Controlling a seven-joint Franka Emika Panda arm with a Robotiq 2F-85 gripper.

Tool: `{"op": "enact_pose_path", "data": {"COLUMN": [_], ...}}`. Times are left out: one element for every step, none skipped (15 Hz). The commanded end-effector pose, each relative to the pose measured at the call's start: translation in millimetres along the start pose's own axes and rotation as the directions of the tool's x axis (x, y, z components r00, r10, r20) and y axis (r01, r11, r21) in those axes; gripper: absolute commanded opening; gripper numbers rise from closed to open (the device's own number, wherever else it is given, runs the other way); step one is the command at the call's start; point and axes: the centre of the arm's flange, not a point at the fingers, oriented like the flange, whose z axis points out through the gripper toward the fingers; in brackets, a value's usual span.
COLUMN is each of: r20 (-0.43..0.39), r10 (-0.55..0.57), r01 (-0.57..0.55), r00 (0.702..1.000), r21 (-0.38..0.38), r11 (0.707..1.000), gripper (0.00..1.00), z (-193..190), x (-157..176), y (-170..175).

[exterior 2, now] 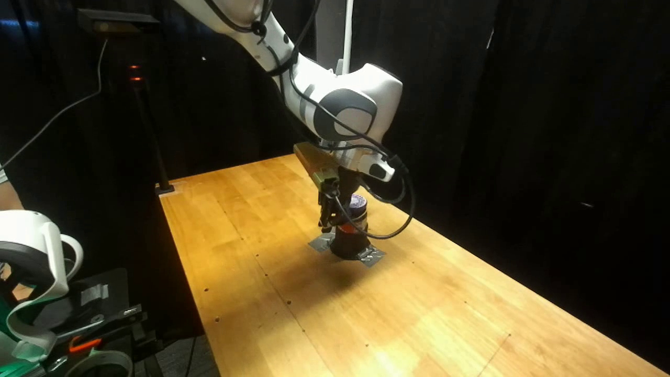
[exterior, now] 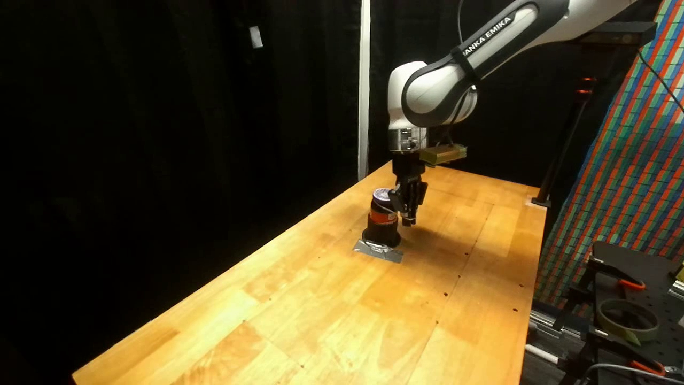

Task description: Put the elastic around the bottle on the table

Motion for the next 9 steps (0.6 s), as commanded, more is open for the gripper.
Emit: {"op": "enact_pose_path", "data": {"r20": [-0.117, -0.17, -0.24, -0.288, -0.341, -0.392, -0.443, -0.487, -0.527], "r10": [0.032, 0.042, 0.057, 0.072, 0.093, 0.112, 0.127, 0.141, 0.15], "r01": [-0.029, -0.036, -0.042, -0.048, -0.059, -0.067, -0.072, -0.076, -0.08], "r00": [0.993, 0.984, 0.969, 0.955, 0.936, 0.913, 0.887, 0.862, 0.836], "r21": [0.029, 0.041, 0.067, 0.087, 0.109, 0.126, 0.14, 0.149, 0.153], "r11": [0.999, 0.999, 0.997, 0.995, 0.992, 0.99, 0.988, 0.986, 0.985], "gripper": [0.04, 0.01, 0.05, 0.05, 0.05, 0.05, 0.05, 0.05, 0.05], "z": [1.0, 2.0, 1.5, 1.1, 0.7, 0.9, 1.1, 0.3, 0.4], "x": [-57.0, -63.0, -70.0, -74.7, -80.3, -85.0, -90.3, -95.9, -101.8], "y": [3.6, 4.5, 4.9, 4.9, 3.9, 3.6, 2.8, 1.4, 0.6]}}
